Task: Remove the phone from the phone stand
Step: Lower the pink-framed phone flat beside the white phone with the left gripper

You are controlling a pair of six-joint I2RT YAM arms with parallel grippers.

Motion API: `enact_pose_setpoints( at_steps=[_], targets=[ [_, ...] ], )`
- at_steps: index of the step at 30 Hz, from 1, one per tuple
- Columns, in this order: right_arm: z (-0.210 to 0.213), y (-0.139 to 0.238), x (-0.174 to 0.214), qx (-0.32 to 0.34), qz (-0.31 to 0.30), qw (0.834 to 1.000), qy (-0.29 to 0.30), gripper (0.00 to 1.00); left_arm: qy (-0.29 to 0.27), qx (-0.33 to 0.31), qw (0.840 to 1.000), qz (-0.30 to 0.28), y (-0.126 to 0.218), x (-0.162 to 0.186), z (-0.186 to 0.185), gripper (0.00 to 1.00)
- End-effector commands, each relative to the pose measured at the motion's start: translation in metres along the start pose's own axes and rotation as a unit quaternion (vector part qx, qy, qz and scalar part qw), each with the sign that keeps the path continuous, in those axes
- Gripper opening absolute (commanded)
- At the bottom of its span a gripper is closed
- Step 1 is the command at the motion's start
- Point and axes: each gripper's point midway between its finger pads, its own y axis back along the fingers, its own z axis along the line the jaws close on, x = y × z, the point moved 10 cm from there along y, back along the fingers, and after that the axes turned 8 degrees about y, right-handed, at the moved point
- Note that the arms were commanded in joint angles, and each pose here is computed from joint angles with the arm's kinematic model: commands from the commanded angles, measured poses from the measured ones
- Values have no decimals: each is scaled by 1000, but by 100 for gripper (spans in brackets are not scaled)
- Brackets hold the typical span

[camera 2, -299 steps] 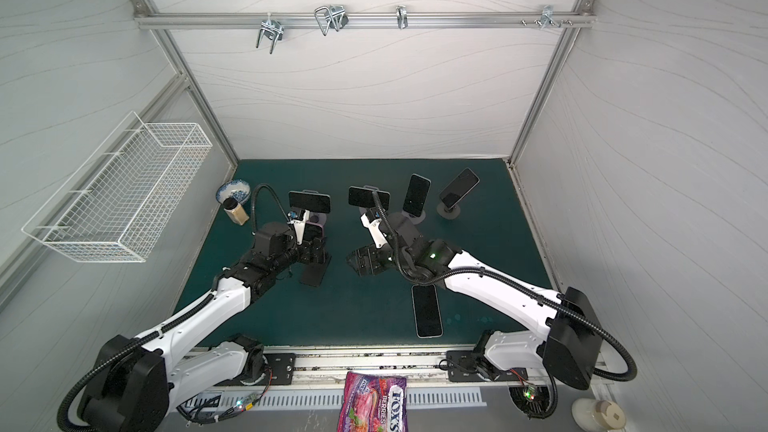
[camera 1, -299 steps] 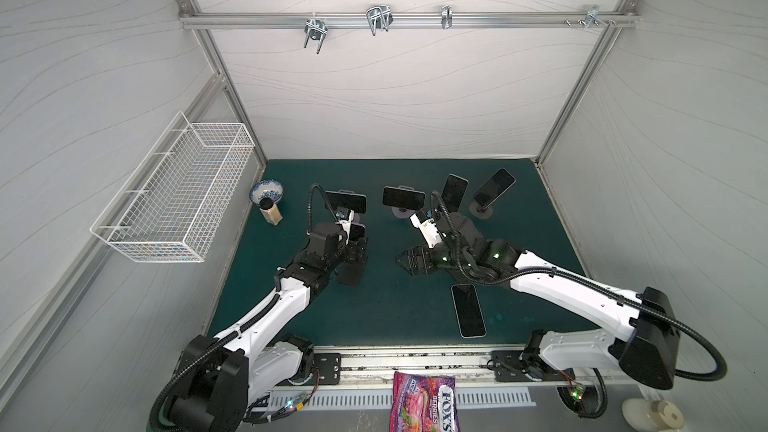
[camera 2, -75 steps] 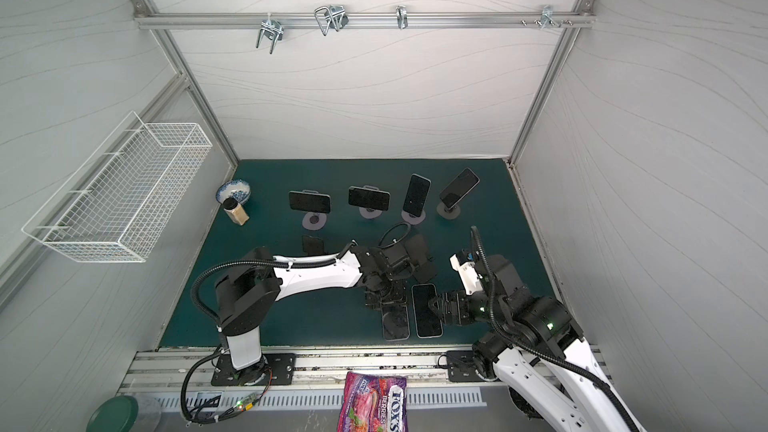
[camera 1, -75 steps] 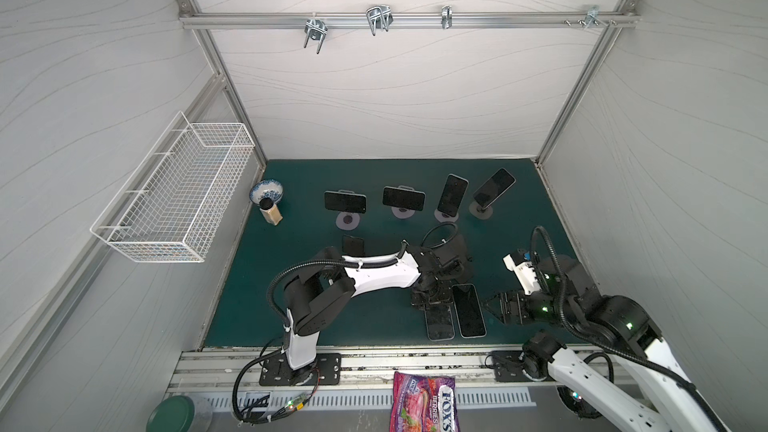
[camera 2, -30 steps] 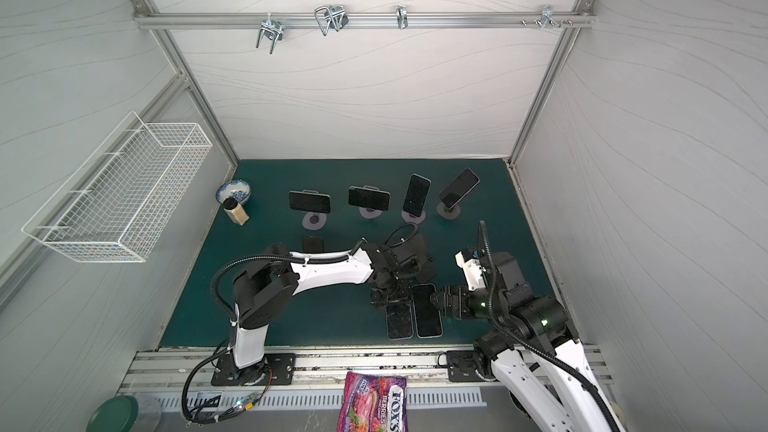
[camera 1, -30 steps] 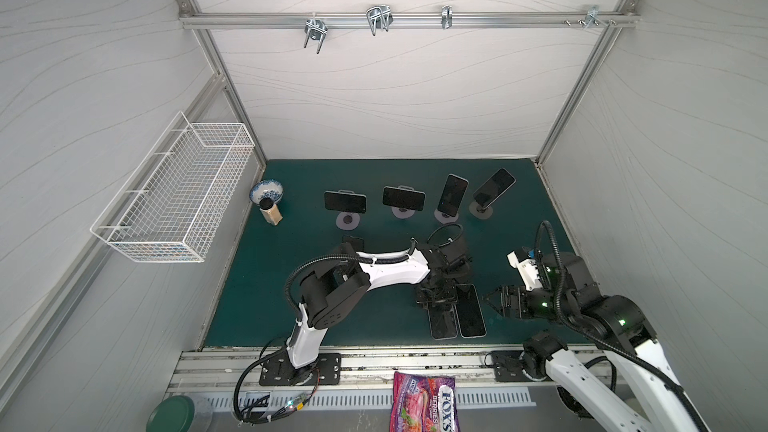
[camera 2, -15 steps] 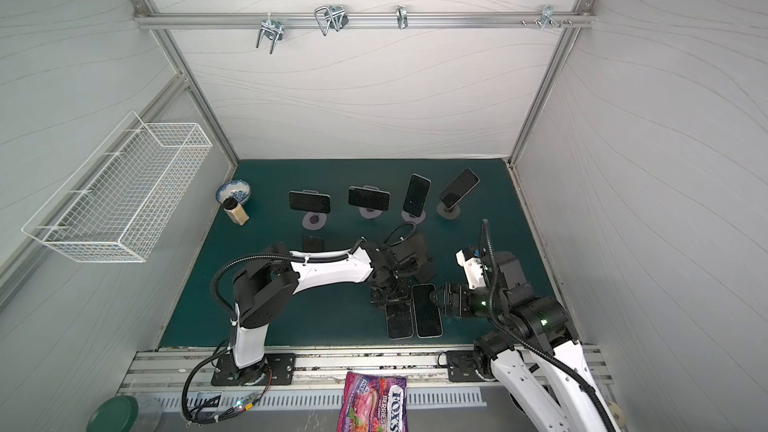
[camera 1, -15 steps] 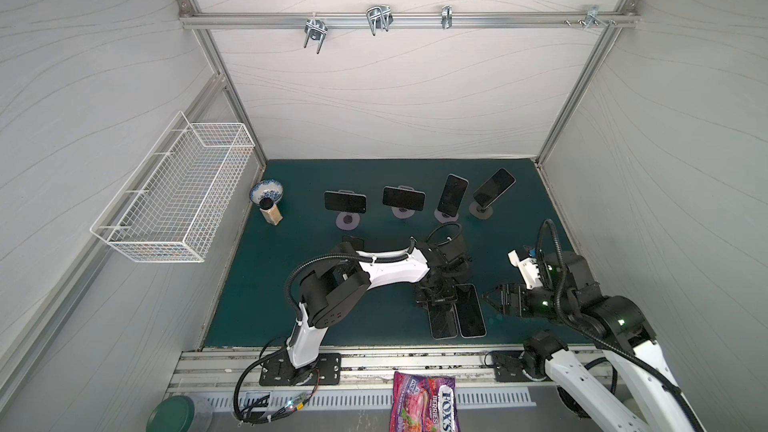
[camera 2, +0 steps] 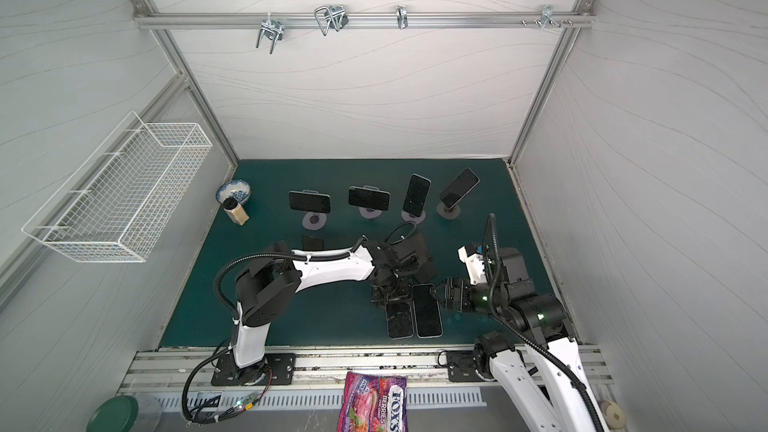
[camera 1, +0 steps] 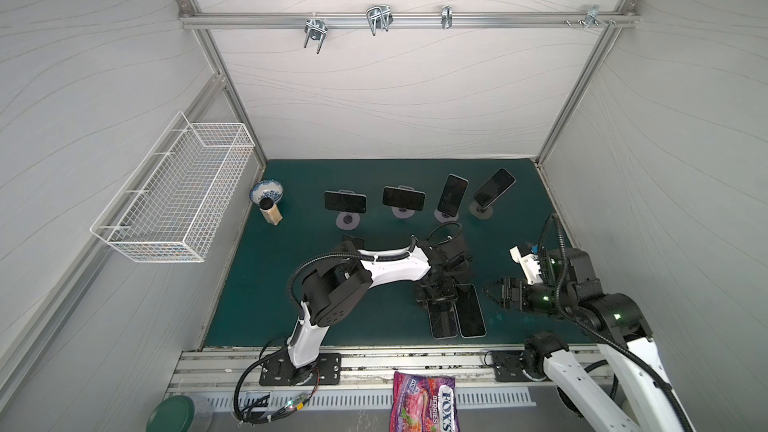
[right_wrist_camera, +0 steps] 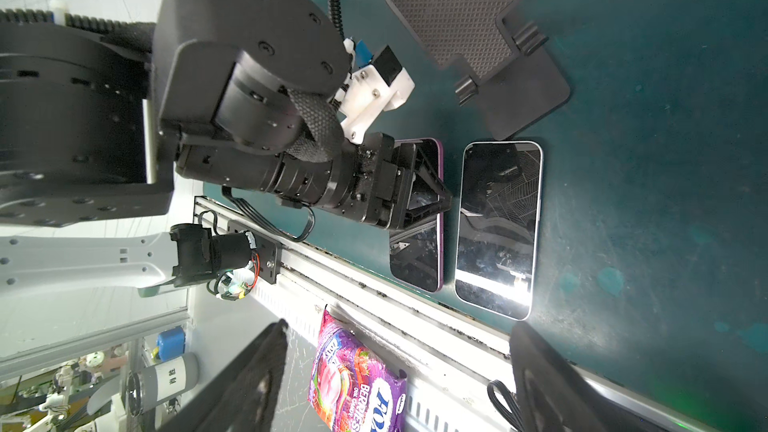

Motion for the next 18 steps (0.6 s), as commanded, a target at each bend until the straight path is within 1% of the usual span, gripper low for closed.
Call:
enact_pose_setpoints(
  at_steps=[1,6,13,18],
  targets=[
    [0,-1,1,-11,0,1000,10,85,9,-5,1000,12,-23,-2,1,71],
    [0,2,4,-8,-11,1000,14,84,8,-4,1000,14,-24,-2,0,74],
    [0,2,5,-6,-12,1000,14,84,9,-5,1000,14,-24,-2,1,78],
    [0,3,5,-2,-16,1000,13,84,13,-13,1000,25,-30,-2,1,79]
  ],
)
